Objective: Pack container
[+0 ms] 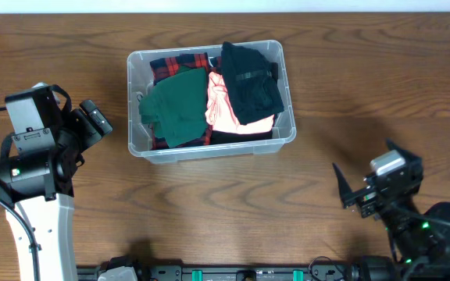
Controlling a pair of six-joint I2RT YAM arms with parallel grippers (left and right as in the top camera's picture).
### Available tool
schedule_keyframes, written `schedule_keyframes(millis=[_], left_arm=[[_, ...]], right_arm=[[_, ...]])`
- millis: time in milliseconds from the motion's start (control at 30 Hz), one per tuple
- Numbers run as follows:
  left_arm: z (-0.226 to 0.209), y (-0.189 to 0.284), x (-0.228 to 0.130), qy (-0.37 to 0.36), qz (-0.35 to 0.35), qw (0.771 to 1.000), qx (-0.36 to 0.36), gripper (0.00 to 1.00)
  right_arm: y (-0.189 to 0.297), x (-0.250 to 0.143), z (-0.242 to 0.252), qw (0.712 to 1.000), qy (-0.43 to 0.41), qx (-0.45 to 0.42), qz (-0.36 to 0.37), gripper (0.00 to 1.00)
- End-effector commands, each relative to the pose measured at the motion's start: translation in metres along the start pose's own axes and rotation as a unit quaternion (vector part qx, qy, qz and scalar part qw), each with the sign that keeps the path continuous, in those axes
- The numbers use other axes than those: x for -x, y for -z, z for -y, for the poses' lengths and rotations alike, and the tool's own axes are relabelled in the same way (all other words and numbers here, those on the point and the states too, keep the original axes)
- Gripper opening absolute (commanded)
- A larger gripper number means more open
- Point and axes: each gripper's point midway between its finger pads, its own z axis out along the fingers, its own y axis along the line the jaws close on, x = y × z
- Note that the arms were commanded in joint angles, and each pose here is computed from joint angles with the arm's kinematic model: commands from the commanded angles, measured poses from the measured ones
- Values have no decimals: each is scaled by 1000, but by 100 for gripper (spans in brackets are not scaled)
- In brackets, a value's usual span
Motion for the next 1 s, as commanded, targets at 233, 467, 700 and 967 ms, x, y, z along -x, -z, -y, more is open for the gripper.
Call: schedule_keyframes(millis=[233,467,700,967], left_arm=[[-3,-1,1,6,1,1000,7,98],[-3,-1,1,6,1,1000,7,98],[-3,-1,1,6,1,1000,7,98],[-3,-1,1,6,1,1000,7,98]], right_arm=[[-7,-73,-9,999,-31,-28,-27,99],[-12,-97,-15,998,-43,-30,-30,99],[-17,-112,-18,998,-52,-29,-36,99],[-24,-133,-23,996,-59,-21,-59,99]])
